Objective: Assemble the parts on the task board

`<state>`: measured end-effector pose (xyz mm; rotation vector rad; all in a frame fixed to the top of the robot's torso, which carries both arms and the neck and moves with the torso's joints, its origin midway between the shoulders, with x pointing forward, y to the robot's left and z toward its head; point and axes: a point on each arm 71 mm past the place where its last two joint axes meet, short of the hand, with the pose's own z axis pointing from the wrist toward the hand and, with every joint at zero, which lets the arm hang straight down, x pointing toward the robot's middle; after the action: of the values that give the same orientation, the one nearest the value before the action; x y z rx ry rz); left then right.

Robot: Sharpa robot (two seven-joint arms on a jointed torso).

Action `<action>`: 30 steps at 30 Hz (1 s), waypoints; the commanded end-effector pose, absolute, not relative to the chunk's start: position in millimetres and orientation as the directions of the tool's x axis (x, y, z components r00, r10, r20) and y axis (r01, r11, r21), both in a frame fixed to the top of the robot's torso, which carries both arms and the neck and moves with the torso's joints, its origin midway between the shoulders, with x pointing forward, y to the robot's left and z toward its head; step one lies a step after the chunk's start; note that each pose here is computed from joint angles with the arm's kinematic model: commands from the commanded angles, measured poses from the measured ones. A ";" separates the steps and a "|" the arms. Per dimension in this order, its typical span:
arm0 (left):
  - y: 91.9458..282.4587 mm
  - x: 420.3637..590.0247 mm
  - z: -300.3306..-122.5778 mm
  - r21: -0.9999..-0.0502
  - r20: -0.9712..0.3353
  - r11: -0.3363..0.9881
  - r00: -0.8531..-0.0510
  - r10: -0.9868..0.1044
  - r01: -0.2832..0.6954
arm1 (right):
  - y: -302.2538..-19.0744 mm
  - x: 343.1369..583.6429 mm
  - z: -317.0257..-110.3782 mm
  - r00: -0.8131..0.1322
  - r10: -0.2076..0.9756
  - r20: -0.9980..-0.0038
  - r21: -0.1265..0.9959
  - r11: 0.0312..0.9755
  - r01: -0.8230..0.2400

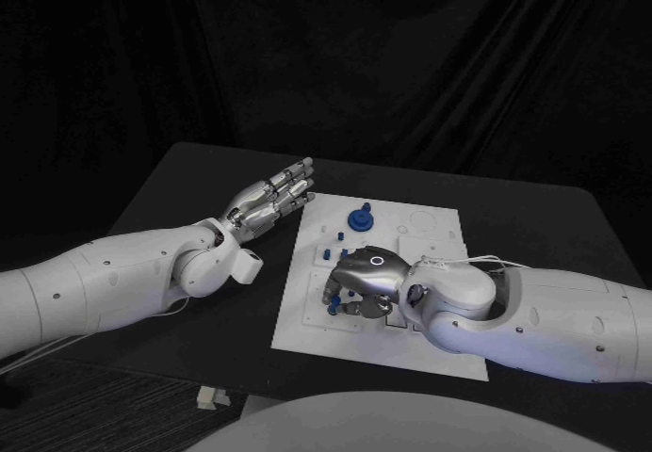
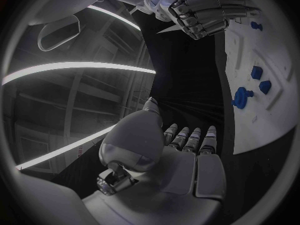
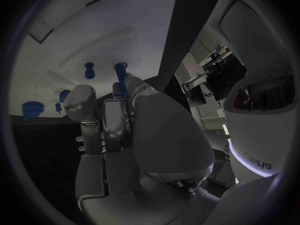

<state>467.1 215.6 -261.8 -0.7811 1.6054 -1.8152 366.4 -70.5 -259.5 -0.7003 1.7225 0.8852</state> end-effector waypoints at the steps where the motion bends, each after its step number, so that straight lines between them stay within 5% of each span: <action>1: 213.6 465.8 -261.1 -0.991 0.067 -0.127 -0.670 -0.740 0.042 | -70.8 366.7 -262.9 -0.301 -0.053 -0.952 0.218 0.573 -0.790; 30: 212.1 464.3 -263.4 -0.992 0.083 -0.126 -0.686 -0.723 0.012 | -67.7 362.3 -267.7 -0.315 -0.056 -0.947 0.230 0.566 -0.792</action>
<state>465.3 214.1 -263.5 -0.7878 1.6356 -1.8400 364.9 -66.7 -262.6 -0.6969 1.7212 0.8943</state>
